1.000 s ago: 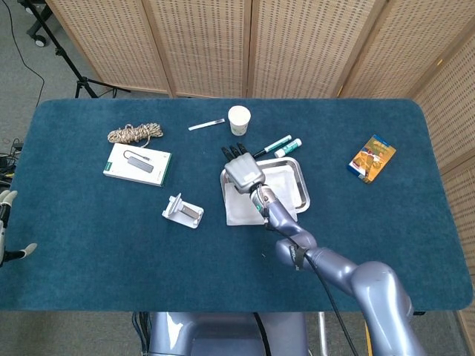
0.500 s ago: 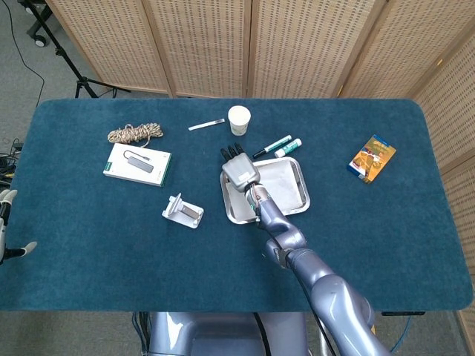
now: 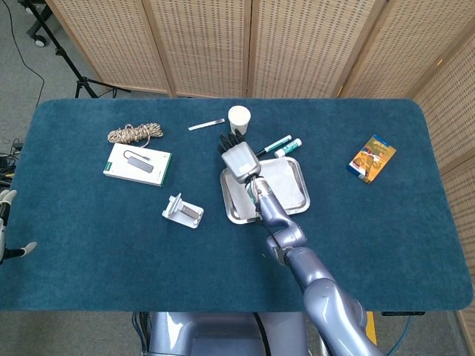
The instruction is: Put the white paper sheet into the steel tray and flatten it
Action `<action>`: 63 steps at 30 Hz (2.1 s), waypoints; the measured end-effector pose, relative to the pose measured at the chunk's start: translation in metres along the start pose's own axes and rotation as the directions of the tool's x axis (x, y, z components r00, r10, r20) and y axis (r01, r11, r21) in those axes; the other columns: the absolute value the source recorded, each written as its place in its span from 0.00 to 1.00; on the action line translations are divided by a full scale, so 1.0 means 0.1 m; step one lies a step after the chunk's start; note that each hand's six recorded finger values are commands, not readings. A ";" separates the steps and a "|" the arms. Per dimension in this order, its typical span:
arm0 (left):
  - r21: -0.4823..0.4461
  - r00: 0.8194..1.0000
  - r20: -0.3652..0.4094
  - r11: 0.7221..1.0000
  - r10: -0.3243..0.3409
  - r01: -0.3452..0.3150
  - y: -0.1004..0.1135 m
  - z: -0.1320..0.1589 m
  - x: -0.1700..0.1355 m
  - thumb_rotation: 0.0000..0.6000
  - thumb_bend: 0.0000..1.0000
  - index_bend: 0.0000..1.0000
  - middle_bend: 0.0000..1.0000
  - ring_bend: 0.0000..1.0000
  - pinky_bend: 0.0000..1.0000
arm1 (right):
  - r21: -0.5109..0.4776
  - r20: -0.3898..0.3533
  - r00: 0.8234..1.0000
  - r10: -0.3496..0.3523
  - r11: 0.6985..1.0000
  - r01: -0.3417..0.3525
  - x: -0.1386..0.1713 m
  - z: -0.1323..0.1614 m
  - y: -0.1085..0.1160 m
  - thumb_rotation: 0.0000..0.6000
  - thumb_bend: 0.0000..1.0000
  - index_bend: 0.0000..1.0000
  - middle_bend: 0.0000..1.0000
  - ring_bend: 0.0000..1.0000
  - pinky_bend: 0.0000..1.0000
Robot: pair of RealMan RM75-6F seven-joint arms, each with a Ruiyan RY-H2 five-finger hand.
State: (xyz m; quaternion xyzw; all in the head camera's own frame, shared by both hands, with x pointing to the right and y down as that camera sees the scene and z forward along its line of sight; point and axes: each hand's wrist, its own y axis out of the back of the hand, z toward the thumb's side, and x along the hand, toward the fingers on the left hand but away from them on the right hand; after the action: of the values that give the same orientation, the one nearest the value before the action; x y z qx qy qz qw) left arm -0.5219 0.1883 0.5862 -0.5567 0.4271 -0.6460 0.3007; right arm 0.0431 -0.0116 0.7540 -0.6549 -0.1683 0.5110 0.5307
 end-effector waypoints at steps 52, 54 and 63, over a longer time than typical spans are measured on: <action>-0.032 0.996 0.089 0.999 0.024 -0.021 0.09 0.13 -0.23 1.00 0.00 0.00 0.00 0.00 0.00 | -0.318 0.001 0.984 0.179 0.933 -0.170 1.33 -0.87 -0.62 1.00 1.00 0.35 0.30 0.16 0.11; -0.030 0.996 0.087 0.999 0.022 -0.020 0.09 0.12 -0.22 1.00 0.00 0.00 0.00 0.00 0.00 | -0.316 0.005 0.983 0.182 0.933 -0.171 1.30 -0.87 -0.64 1.00 1.00 0.35 0.30 0.16 0.11; -0.025 0.997 0.077 1.000 0.015 -0.013 0.07 0.11 -0.20 1.00 0.00 0.00 0.00 0.00 0.00 | -0.308 0.029 0.982 0.185 0.937 -0.168 1.10 -0.79 -0.68 1.00 1.00 0.35 0.30 0.16 0.11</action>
State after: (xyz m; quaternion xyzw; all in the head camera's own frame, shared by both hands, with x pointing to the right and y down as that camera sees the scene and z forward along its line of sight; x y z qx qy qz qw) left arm -0.5082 0.1999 0.5715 -0.5817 0.4268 -0.6168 0.3145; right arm 0.1778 0.0568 0.7522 -0.7262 -0.2006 0.5432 0.3706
